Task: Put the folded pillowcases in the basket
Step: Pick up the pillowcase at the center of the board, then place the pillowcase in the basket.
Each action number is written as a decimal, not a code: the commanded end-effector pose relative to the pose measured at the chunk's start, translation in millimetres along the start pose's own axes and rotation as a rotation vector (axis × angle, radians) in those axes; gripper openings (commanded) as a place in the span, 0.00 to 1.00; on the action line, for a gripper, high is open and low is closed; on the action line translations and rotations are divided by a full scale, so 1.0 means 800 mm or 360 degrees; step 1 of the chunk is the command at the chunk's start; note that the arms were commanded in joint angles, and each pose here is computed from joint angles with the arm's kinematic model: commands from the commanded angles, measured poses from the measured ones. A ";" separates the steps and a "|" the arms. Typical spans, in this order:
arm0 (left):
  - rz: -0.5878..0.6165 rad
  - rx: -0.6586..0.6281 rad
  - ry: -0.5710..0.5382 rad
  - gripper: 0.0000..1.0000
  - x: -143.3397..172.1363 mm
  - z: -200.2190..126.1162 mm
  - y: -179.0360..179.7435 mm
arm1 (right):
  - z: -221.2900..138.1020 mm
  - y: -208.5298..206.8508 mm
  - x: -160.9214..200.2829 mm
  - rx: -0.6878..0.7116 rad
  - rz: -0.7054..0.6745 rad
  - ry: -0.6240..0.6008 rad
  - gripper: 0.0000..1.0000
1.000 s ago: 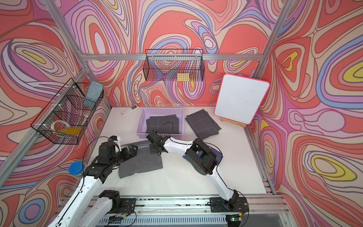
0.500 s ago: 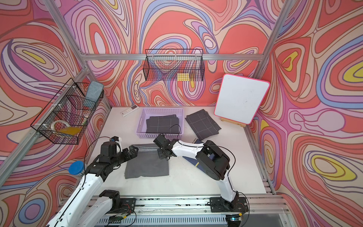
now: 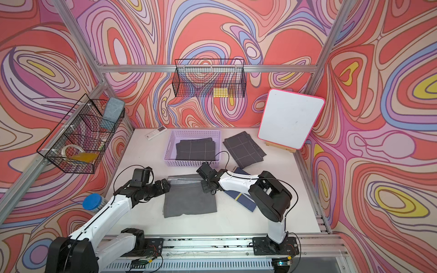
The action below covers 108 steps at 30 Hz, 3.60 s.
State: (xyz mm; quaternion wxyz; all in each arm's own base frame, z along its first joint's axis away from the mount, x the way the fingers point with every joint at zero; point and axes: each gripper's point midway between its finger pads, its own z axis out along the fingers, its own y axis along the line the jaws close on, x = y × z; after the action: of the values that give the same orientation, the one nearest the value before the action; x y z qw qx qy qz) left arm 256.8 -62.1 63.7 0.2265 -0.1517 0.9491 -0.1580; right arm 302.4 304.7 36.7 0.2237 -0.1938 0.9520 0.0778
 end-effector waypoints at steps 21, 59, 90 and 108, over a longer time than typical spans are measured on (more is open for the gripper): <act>0.0089 -0.0110 0.0264 0.62 0.018 0.054 -0.001 | -0.002 0.003 -0.007 -0.0063 0.0060 -0.0058 0.00; 0.0114 0.0103 -0.0033 0.00 0.007 -0.005 -0.029 | -0.062 0.005 -0.028 -0.0235 0.0211 -0.0317 0.00; 0.0253 0.0263 -0.0439 0.00 -0.138 -0.086 -0.118 | -0.153 -0.034 -0.166 -0.0281 0.0302 -0.0729 0.00; 0.0406 0.0295 -0.0545 0.00 -0.289 -0.050 -0.169 | -0.107 -0.074 -0.282 -0.0256 0.0316 -0.0825 0.00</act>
State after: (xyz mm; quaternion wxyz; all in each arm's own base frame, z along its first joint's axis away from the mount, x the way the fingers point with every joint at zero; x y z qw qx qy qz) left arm 444.3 -89.2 222.7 0.3942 -0.0585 0.8987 -0.1829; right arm 468.0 305.8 204.8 0.4232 -0.0845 0.8748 0.2203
